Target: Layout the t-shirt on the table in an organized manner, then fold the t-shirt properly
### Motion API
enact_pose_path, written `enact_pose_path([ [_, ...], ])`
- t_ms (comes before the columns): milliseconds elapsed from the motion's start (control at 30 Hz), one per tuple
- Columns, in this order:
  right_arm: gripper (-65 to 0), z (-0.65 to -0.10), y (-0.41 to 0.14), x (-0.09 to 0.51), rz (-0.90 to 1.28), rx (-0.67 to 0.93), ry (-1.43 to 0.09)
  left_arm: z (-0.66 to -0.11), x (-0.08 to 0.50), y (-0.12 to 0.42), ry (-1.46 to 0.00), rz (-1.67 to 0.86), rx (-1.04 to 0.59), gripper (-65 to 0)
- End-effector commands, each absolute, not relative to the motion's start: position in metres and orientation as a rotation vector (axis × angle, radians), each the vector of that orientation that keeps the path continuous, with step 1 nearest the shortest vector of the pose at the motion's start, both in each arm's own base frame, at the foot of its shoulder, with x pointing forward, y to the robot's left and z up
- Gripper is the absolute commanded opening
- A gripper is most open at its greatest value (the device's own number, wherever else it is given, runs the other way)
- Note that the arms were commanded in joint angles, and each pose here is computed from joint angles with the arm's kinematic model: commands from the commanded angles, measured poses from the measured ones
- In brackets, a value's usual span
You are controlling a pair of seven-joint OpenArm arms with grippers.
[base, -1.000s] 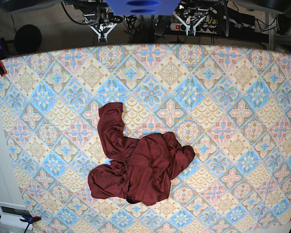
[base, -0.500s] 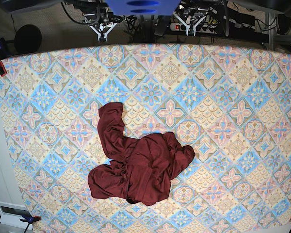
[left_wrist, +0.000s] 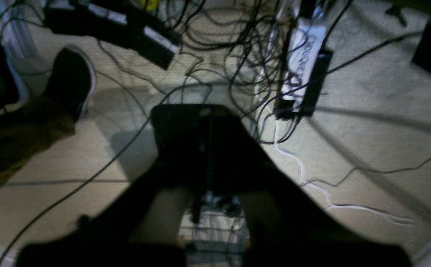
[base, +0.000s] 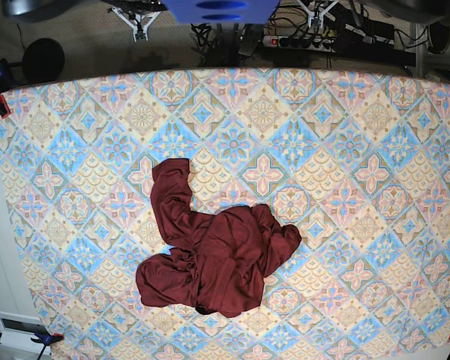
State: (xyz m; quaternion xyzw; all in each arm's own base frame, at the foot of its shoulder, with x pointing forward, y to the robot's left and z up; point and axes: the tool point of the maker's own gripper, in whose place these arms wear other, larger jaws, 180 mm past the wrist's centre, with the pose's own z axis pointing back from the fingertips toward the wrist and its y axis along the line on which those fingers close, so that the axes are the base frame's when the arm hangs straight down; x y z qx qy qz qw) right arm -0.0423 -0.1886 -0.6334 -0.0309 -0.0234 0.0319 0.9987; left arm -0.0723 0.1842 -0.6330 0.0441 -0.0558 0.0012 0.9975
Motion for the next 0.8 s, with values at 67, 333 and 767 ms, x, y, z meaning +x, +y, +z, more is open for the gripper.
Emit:
enact_pose_path([
  [67,-65.0,-0.616,-0.233,-0.026,0.071,-0.132,-0.119,-0.619,-0.075,0.184,-0.162,-0.011,0.085,-64.8],
  [333,-65.0,-0.570,-0.255,-0.036,-0.097,-0.081,-0.209,-0.562,-0.070,0.189,-0.307,-0.066,0.078,-64.8],
  [767,-65.0,-0.468,-0.269,0.021,-0.025,-0.089,-0.465,-0.464,-0.027,0.173,-0.543,-0.150,0.027,-64.8],
])
